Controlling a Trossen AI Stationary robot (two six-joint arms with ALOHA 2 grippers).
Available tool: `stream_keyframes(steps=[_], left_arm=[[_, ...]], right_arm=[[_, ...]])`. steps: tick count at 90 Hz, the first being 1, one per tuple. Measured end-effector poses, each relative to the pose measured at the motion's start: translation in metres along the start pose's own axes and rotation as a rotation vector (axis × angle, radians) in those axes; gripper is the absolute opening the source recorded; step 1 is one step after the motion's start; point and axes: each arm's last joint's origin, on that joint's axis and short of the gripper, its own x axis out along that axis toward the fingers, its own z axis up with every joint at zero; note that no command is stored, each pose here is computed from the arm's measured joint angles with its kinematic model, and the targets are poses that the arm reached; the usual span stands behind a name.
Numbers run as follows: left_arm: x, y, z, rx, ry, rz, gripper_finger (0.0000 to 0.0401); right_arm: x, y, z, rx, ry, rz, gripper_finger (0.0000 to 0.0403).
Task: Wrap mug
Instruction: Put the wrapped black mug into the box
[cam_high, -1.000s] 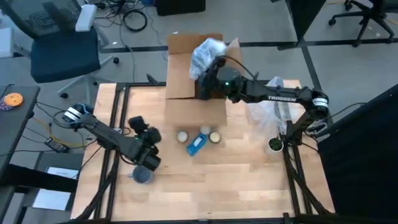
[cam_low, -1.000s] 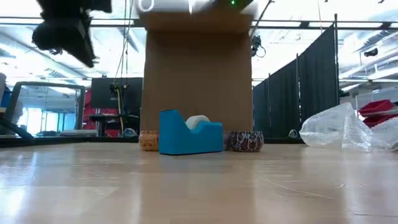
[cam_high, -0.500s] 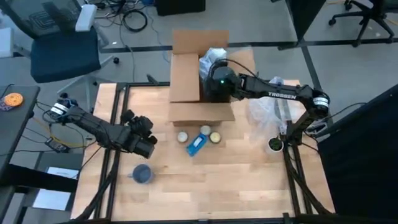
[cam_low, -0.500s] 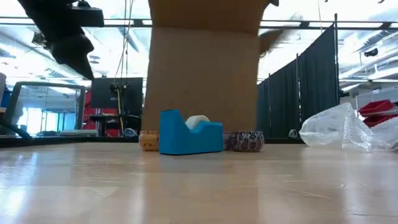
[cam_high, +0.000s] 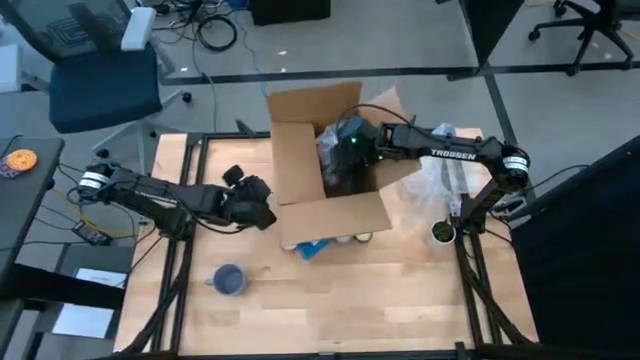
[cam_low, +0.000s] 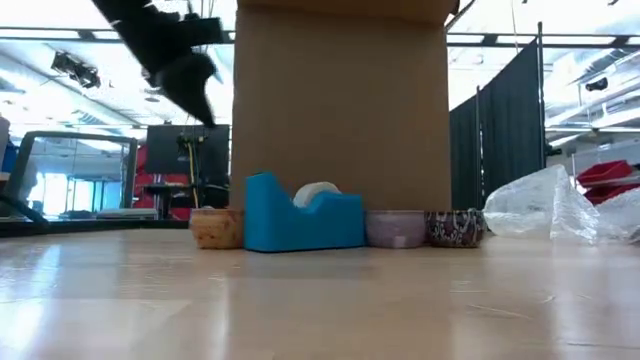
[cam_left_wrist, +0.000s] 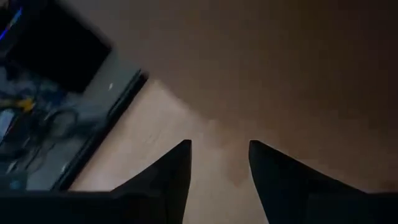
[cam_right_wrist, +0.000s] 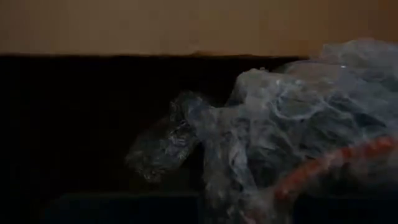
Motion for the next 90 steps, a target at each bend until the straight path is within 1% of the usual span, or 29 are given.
stream_keyframes(steps=[8, 21, 26, 43, 53, 65, 70, 76, 90], left_arm=[[0.009, -0.002, 0.009, 0.019, -0.041, -0.021, 0.0147], [0.033, -0.008, 0.019, 0.059, -0.068, -0.031, 0.0147], [0.043, -0.011, 0.021, 0.070, -0.065, -0.034, 0.0147], [0.076, -0.019, 0.020, 0.114, -0.029, -0.018, 0.0147], [0.091, -0.023, 0.017, 0.133, -0.007, -0.044, 0.0147], [0.101, -0.026, 0.014, 0.150, 0.016, -0.055, 0.0147], [0.101, -0.026, 0.014, 0.173, 0.018, -0.055, 0.0147], [0.101, -0.026, 0.014, 0.193, 0.015, -0.054, 0.0147], [0.101, -0.025, 0.014, 0.202, 0.018, -0.054, 0.0147]], right_arm=[[0.000, -0.003, -0.001, 0.074, -0.017, 0.053, 0.0008], [-0.001, -0.010, -0.006, 0.220, 0.006, 0.080, 0.0008], [-0.002, -0.013, -0.011, 0.253, 0.038, 0.085, 0.0008], [0.009, -0.011, -0.033, 0.278, 0.142, 0.110, 0.0009], [0.020, -0.008, -0.050, 0.292, 0.200, 0.112, 0.0011], [0.028, -0.007, -0.065, 0.310, 0.262, 0.041, 0.0017], [0.032, -0.006, -0.072, 0.313, 0.289, 0.010, 0.0023], [0.035, -0.005, -0.077, 0.341, 0.302, 0.005, 0.0037], [0.039, -0.003, -0.083, 0.391, 0.302, 0.012, 0.0088]])
